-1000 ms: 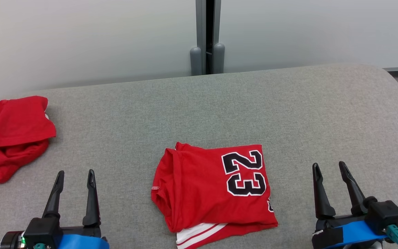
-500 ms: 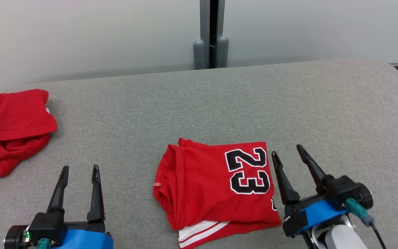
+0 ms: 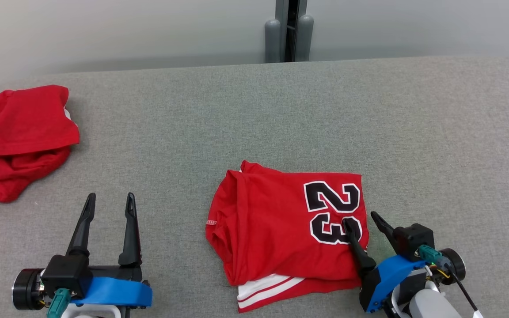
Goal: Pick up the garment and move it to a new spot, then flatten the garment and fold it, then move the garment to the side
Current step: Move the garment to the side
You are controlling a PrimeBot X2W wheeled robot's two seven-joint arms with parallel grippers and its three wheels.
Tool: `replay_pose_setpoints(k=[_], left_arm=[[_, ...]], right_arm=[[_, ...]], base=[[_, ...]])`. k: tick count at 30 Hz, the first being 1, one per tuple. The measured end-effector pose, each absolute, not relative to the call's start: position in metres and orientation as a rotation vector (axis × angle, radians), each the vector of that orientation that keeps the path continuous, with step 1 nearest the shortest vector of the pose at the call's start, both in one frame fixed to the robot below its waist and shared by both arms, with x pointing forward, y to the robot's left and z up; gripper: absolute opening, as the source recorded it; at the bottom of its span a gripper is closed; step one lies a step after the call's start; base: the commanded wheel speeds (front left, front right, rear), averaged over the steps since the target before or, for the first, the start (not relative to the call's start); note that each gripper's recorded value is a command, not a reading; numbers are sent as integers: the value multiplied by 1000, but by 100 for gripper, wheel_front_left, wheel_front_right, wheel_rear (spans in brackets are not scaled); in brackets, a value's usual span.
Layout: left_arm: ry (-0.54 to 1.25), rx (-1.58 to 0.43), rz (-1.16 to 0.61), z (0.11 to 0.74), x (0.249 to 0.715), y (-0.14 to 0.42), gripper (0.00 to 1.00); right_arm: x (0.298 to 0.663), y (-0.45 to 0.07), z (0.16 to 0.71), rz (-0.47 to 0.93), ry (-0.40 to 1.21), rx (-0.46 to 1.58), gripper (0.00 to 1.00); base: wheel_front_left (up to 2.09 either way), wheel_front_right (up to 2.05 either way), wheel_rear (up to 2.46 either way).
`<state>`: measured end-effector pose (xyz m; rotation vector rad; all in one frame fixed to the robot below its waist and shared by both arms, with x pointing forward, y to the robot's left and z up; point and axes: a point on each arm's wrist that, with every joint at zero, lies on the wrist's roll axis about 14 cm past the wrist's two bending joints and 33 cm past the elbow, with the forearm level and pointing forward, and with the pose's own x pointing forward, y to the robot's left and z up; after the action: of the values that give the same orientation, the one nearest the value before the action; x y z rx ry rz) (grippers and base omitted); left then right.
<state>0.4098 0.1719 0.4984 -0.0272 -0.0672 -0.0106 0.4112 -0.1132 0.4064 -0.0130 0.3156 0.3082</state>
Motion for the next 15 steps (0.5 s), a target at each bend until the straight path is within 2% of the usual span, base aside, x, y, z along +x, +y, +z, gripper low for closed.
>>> replay_pose_setpoints(k=[11,12,13,15], left_arm=[[-51,-34,-6,492,417,171,100],[-50,-34,-7,491,417,171,100],[-49,-37,-9,491,418,170,100],[-47,-41,-10,490,419,169,100]], right_arm=[[405,-95,372,353,427,22,100],[405,-92,372,358,428,33,30],[405,-91,373,356,426,53,0],[406,-91,374,357,420,57,0]], base=[[0,0,0],[0,0,0],[0,0,0],[0,0,0]])
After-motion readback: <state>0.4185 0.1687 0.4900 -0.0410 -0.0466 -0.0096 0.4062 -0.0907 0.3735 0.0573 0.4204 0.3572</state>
